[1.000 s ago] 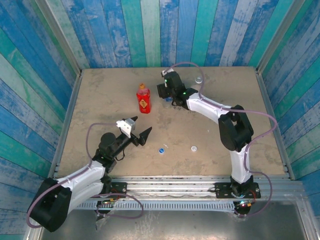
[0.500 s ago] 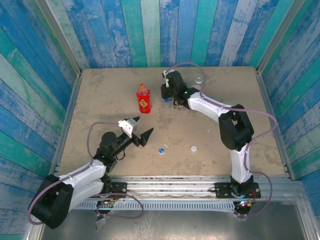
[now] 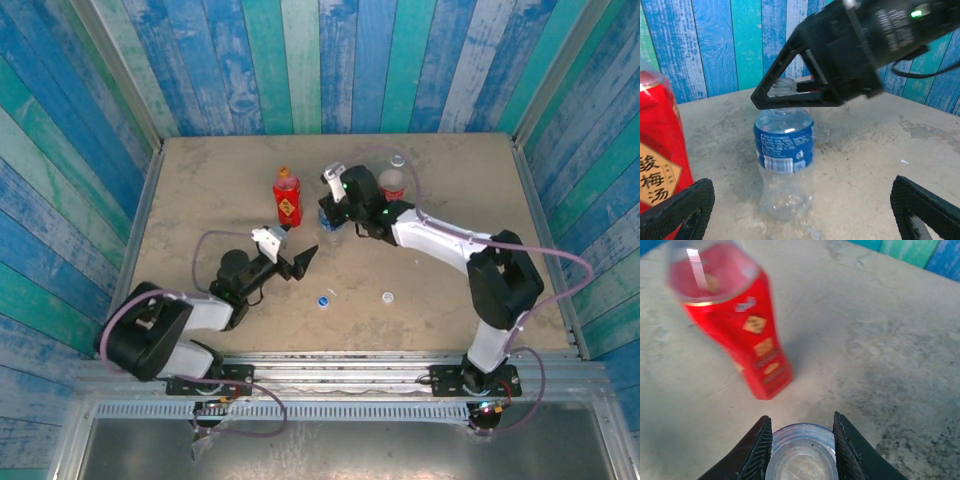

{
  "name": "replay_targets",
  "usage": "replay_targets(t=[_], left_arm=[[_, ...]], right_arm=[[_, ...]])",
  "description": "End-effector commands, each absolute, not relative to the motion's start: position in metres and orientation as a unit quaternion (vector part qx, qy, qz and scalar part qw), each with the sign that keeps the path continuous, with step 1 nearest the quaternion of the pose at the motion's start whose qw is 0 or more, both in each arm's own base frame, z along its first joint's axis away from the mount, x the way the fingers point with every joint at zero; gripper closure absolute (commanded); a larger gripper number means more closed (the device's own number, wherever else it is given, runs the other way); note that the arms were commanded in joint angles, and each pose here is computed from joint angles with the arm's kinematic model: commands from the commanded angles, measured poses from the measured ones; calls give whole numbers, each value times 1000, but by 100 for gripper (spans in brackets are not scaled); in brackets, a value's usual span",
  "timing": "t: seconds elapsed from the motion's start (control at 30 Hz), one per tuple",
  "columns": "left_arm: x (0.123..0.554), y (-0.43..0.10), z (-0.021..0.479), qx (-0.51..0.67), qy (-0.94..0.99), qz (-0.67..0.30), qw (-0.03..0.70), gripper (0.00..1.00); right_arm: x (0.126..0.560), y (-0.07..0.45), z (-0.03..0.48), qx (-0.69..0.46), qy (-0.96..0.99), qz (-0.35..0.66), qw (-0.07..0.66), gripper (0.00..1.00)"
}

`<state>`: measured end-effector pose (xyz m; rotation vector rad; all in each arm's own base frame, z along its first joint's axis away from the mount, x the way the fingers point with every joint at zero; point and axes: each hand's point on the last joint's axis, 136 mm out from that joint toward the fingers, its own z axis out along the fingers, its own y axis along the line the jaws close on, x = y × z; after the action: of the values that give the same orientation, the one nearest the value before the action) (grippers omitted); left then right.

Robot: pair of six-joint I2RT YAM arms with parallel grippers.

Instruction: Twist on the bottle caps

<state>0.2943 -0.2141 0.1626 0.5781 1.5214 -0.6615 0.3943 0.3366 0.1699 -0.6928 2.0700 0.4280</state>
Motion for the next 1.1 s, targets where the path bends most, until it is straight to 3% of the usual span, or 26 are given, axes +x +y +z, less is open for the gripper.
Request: replay_targets(t=[0.0,0.07,0.4,0.87,1.07], left_arm=[[301,-227,177,270,630,-301,663,3],[306,-231,168,276,629,-301,662,0],[325,-237,149,274,628,-290,668,12],[330,-240,144,279,630,-298,661,24],[327,-239,147,282,625,-298,664,15]], right_arm=[[379,347,194,-301,801,200,476,80],[370,350,194,-310,796,206,477,80],[334,370,200,-344,773,235,478,80],[327,377,198,-343,771,249,475,80],[334,373,196,-338,778,229,477,80]])
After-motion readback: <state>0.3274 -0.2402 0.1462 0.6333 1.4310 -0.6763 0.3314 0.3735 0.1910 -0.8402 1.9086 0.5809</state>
